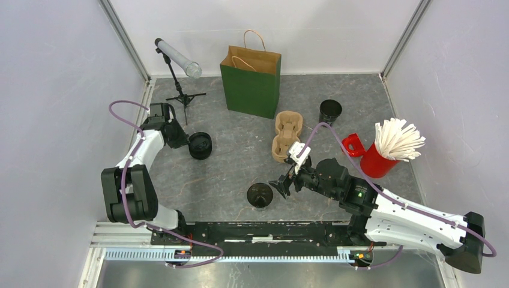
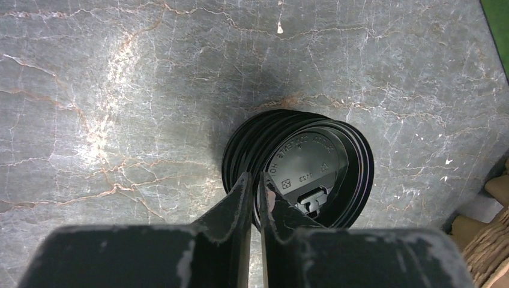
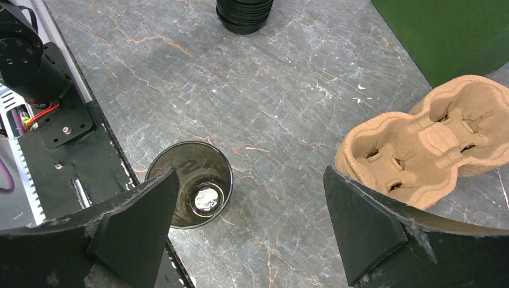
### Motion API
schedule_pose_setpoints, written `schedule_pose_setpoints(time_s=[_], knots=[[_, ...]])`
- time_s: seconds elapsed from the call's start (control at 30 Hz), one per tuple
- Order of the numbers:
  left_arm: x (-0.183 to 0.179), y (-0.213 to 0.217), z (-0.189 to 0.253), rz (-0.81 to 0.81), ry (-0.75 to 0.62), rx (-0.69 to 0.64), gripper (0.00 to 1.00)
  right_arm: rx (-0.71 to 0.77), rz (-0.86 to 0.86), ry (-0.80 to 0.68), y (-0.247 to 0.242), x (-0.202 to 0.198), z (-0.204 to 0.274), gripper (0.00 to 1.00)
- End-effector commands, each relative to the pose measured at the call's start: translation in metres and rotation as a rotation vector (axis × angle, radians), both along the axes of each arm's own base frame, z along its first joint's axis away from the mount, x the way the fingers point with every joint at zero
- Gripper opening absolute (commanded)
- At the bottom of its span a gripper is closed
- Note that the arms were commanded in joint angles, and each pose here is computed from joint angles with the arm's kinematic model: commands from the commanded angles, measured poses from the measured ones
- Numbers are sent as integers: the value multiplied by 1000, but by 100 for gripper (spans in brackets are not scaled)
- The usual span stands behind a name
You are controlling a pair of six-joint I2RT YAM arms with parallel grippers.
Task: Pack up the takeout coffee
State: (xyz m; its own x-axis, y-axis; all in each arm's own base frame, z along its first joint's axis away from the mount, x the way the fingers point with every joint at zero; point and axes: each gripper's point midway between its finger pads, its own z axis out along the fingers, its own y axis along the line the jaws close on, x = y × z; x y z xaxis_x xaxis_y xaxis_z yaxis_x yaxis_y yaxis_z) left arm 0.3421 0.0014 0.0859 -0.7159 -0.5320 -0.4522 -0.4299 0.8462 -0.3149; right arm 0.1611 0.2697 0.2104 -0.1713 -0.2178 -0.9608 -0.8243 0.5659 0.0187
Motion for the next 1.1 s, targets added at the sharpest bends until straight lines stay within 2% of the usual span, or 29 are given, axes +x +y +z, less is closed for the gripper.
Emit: schedule_pose_setpoints(time_s=[0.0,0.17,0.33,0.97,1.07], knots=[[8,-3,18,-46,-53,-5,12,40,23,-23,7,-2,12,97],[9,-5,24,-52,-72,-12,3,38,28,-20,7,-2,11,97],[9,-6,33,-46,-93,-17,2,33,30,-17,8,-2,9,97],[7,-8,38,-50,-97,-28,5,30,42,-12,10,-4,7,98],[7,-7,38,-47,-93,-25,12,31,42,-13,10,-3,8,98]])
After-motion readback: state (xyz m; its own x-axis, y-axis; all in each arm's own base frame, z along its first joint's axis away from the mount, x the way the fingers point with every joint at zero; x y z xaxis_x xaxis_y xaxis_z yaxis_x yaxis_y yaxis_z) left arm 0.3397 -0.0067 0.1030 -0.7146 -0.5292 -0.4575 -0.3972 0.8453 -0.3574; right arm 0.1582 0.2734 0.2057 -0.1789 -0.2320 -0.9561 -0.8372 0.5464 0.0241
